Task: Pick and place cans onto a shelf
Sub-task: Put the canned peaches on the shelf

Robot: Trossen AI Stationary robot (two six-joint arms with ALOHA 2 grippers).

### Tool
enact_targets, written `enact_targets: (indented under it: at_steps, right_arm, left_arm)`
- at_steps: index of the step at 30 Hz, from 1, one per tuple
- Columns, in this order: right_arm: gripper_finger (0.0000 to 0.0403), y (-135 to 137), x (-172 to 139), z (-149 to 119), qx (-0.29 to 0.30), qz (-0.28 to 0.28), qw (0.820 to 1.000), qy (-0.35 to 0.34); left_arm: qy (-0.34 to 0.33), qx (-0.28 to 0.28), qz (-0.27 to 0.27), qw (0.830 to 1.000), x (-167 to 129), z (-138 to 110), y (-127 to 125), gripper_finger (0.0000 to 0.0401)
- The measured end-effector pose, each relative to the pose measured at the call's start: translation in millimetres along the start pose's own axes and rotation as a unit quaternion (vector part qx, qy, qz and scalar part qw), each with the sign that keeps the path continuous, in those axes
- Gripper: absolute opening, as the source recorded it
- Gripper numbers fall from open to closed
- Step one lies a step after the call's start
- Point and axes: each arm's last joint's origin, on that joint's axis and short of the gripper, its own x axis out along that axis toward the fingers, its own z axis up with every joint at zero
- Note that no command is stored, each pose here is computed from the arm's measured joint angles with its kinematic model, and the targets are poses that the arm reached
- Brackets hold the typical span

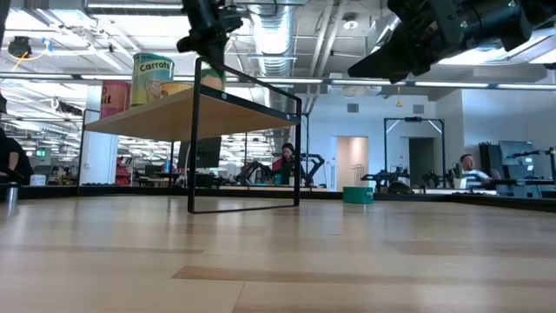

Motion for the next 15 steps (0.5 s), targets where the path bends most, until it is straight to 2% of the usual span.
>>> enact_targets:
  at_steps: [8, 15]
  right_arm:
    - [0.0022, 0.0, 0.0, -0.1, -0.002, 0.000, 1.000, 0.001]
    - [0.0022, 0.0, 0.0, -0.1, -0.002, 0.000, 1.000, 0.000]
  left_arm:
    - [0.041, -0.005, 0.005, 0.999, 27.1, -19.4, 1.1, 0.0000]
    - [0.010, -0.018, -0.005, 1.000, 18.9, -31.6, 11.7, 0.0000]
